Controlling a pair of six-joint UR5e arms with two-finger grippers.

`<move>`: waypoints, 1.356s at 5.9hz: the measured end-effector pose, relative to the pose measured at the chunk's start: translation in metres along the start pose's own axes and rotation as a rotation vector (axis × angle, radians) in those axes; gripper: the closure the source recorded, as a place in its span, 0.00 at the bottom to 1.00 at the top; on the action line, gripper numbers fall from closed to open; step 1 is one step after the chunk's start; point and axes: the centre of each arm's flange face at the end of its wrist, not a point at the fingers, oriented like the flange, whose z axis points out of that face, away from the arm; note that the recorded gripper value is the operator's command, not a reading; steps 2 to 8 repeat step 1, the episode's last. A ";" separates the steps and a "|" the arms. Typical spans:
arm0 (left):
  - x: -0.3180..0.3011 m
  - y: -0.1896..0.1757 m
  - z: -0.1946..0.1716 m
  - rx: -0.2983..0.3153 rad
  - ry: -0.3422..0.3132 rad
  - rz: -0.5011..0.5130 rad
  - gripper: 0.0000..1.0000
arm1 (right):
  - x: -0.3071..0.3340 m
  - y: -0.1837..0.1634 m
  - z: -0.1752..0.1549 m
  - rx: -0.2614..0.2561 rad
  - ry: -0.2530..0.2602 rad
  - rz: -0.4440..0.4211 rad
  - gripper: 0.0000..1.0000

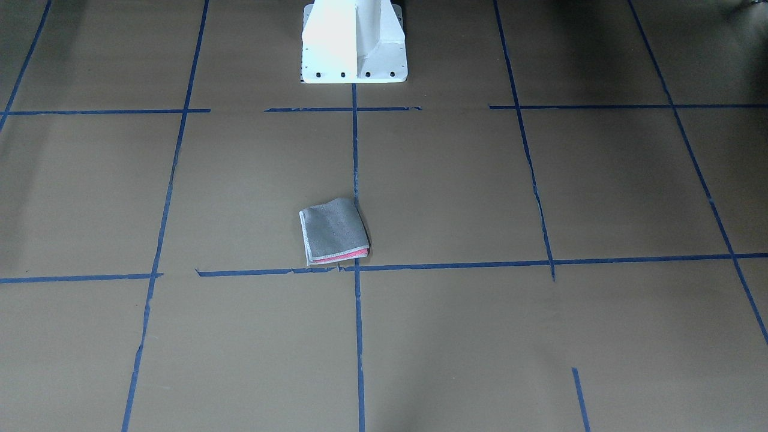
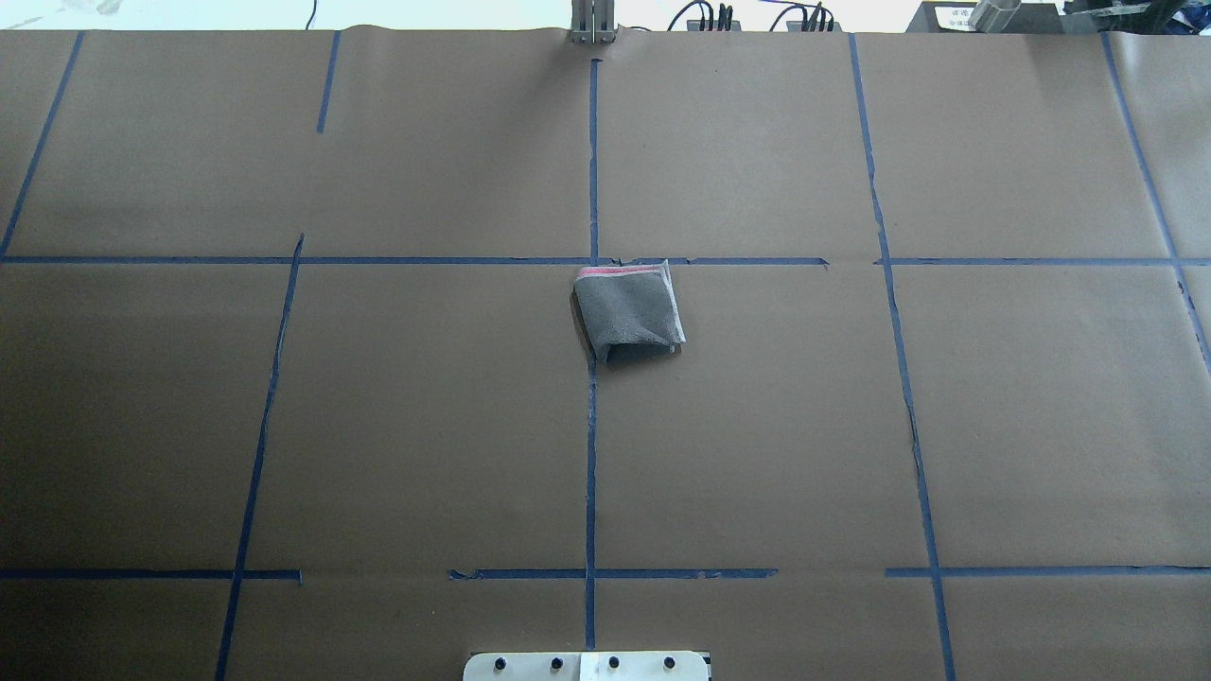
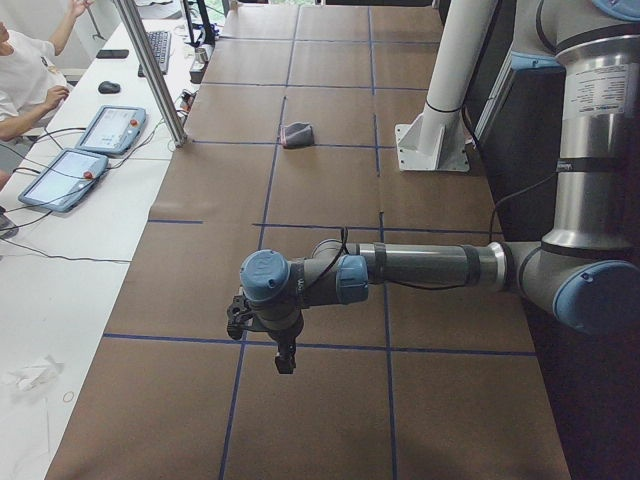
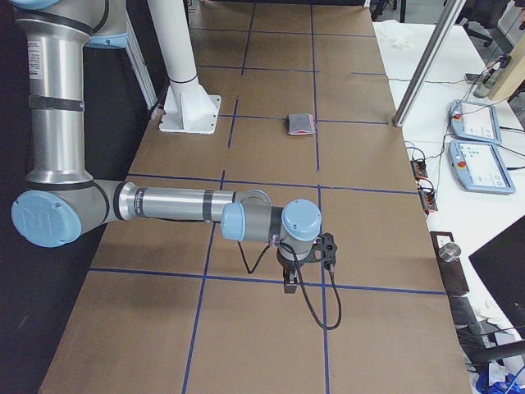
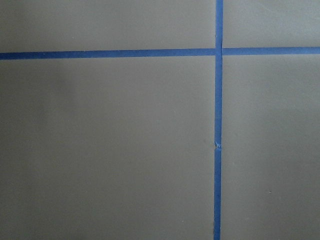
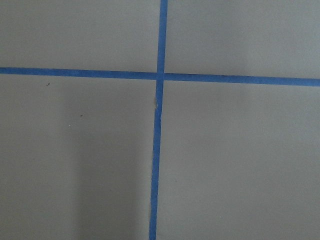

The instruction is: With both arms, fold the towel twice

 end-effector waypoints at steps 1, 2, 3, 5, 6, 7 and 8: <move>0.000 0.000 0.000 0.000 0.000 0.000 0.00 | 0.000 0.000 0.000 0.000 -0.001 0.000 0.00; 0.000 0.000 0.000 0.000 0.000 0.000 0.00 | 0.000 0.000 0.000 0.000 -0.001 0.000 0.00; 0.000 0.000 0.000 0.000 0.000 0.000 0.00 | 0.000 0.000 0.000 0.000 -0.001 0.000 0.00; 0.000 0.000 0.000 0.000 0.000 0.000 0.00 | 0.000 0.000 0.000 0.000 -0.001 0.000 0.00; 0.000 0.000 0.000 0.000 0.000 0.000 0.00 | 0.000 0.000 0.000 0.000 -0.001 0.000 0.00; 0.000 0.000 0.000 0.000 0.000 0.000 0.00 | 0.000 0.000 0.000 0.000 -0.001 0.000 0.00; 0.000 0.000 0.000 0.000 0.000 0.000 0.00 | 0.000 0.000 0.000 0.000 -0.001 0.000 0.00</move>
